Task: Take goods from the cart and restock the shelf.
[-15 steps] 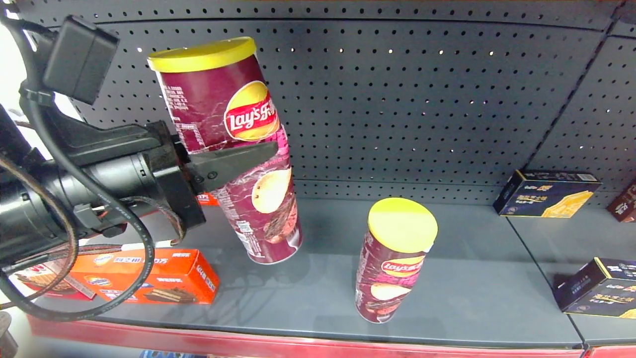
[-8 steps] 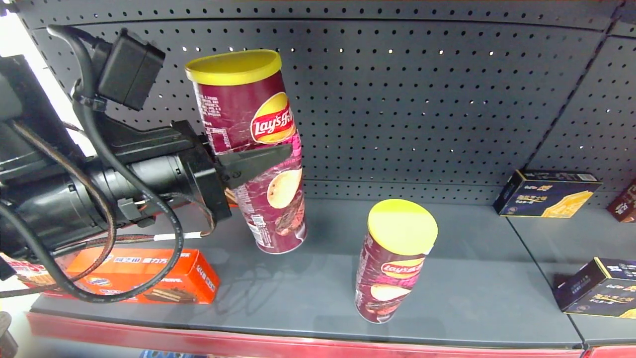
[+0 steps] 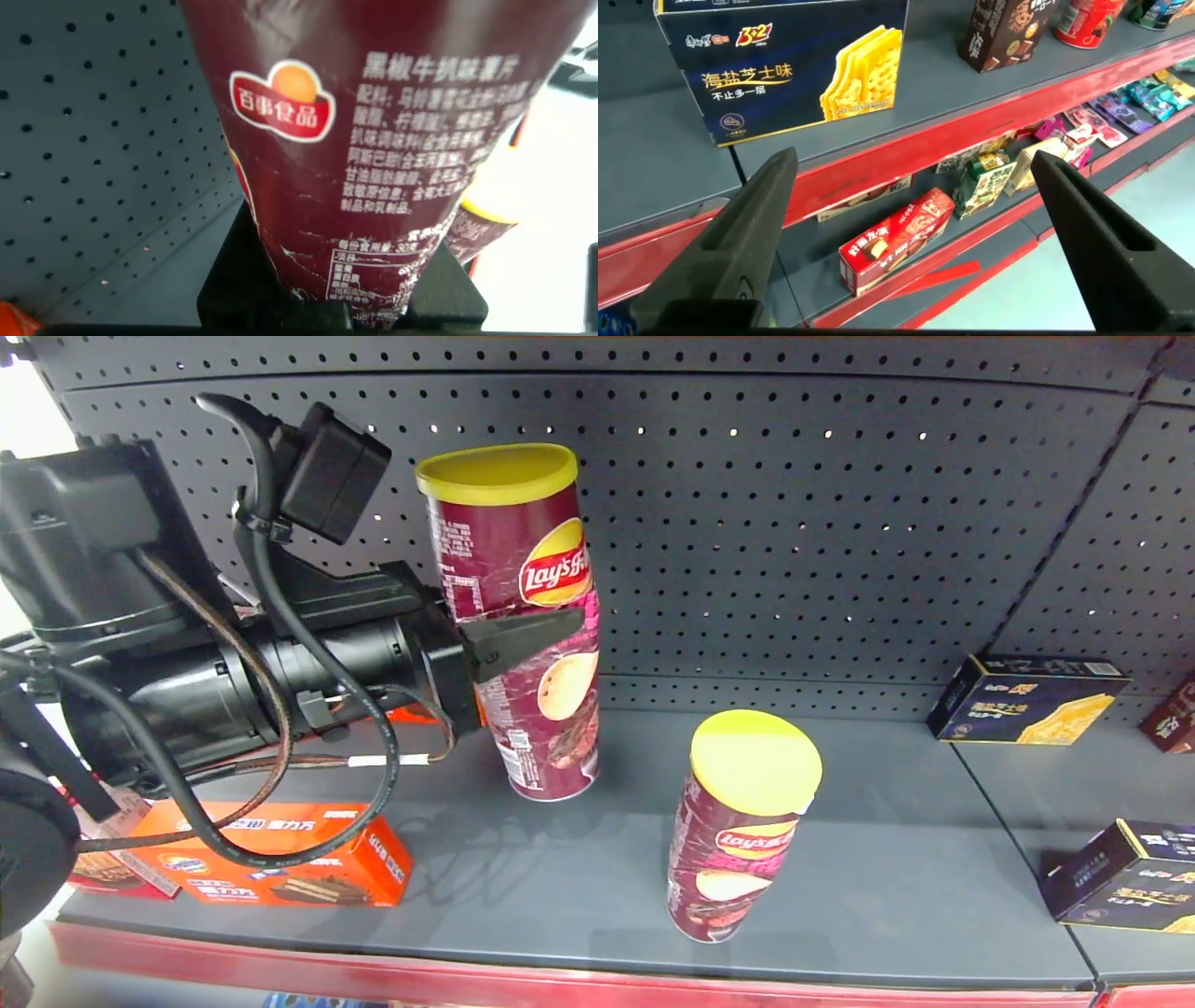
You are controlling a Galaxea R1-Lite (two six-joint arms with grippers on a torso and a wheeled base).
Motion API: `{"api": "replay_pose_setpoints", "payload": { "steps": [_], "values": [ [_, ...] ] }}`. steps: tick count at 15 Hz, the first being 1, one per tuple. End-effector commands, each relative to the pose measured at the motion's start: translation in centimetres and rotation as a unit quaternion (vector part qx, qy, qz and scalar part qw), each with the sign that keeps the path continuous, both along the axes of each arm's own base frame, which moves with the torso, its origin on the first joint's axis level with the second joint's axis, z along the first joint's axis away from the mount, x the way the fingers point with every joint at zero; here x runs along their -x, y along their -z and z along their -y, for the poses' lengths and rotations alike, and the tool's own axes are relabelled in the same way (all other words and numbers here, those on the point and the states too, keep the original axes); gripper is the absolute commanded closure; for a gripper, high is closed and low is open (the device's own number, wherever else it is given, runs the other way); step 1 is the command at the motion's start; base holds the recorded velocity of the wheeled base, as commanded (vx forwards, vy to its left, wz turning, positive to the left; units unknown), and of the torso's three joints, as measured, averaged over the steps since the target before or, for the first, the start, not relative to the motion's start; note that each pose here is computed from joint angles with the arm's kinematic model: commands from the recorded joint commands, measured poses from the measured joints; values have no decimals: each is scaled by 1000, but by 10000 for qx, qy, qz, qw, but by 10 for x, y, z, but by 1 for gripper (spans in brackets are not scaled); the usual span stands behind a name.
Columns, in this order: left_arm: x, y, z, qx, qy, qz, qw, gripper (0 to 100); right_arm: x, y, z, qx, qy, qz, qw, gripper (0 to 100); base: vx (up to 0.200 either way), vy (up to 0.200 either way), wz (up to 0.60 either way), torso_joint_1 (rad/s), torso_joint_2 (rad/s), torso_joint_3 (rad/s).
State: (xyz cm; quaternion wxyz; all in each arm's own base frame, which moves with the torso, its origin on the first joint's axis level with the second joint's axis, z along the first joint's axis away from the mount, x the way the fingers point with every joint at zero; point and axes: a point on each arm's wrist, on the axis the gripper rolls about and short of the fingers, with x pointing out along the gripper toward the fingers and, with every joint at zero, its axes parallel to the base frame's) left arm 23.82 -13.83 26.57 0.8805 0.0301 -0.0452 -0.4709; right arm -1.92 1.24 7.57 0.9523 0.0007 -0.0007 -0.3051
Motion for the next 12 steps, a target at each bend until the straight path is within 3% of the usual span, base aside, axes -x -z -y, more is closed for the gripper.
{"api": "replay_pose_setpoints", "payload": {
  "steps": [1, 5, 6, 9, 12],
  "values": [
    [-27, 13, 0, -325, -133, 176, 9992, 100, 0, 0, 0, -2, -1, -4, 10000, 0, 0, 0, 0, 0, 0, 0],
    [-49, 17, 16, -358, 226, 209, 9989, 100, 0, 0, 0, -2, -1, -4, 10000, 0, 0, 0, 0, 0, 0, 0],
    [-60, 12, 30, -311, 377, 264, 9985, 100, 0, 0, 0, -2, -1, -4, 10000, 0, 0, 0, 0, 0, 0, 0],
    [-83, 19, 37, -326, 946, 226, 9947, 100, 0, 0, 0, -2, -1, -4, 10000, 0, 0, 0, 0, 0, 0, 0],
    [-104, 24, 48, -301, 1142, 285, 9926, 100, 0, 0, 0, -2, -1, -4, 10000, 0, 0, 0, 0, 0, 0, 0]
  ]
}}
